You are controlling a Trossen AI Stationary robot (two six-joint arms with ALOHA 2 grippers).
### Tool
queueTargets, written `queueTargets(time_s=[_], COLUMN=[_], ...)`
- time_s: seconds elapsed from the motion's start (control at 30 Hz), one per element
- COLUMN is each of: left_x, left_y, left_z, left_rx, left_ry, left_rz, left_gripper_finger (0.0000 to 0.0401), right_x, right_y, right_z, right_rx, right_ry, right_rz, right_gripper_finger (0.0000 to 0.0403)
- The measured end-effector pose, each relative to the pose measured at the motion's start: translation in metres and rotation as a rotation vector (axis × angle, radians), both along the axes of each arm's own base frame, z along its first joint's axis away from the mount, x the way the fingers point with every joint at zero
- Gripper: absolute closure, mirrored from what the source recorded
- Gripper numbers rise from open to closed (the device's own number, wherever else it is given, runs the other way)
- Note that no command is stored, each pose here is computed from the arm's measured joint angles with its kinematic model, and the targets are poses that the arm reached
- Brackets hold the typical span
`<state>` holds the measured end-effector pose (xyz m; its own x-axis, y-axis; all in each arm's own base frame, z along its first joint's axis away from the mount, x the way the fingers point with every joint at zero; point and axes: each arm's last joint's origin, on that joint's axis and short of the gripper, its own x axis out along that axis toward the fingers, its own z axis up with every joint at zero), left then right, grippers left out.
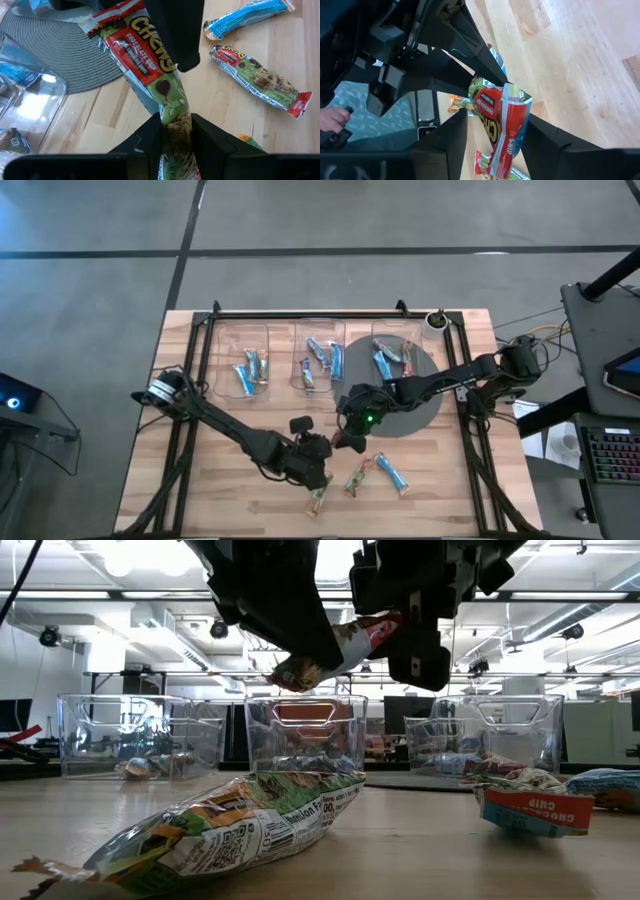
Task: Pick and place Granola Bars by type
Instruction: Put the red granola bar into the right transparent container
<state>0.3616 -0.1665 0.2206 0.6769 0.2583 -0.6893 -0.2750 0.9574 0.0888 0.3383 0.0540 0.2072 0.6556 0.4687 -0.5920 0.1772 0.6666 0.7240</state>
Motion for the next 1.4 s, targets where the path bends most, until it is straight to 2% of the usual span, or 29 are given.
queueTargets(time_s=[0.6,0.97,1.17,1.4], left_x=[0.0,0.001,-0.001,-0.015], left_y=[-0.001,-0.001,0.0,-0.003], left_z=[0.001,0.001,-0.001,-0.008], left_rx=[-0.006,-0.015,-0.081,-0.143], left_ry=[-0.01,-0.018,-0.034,0.027], left_rz=[0.0,0.008,0.094,0.245], left_gripper_finger=[0.0321,0.0321,0.0316,0.0271], right_x=[0.0,0.001,0.001,0.001], right_y=[-0.001,-0.001,-0.002,-0.003], right_z=[0.0,0.0,0.0,-0.001], right_rx=[-0.033,-0.057,-0.067,-0.1], right_ry=[-0.015,-0.024,-0.027,-0.027], right_rz=[-0.01,-0.019,-0.02,-0.057], right_gripper_finger=[0.0236,0.0318,0.0335,0.0337])
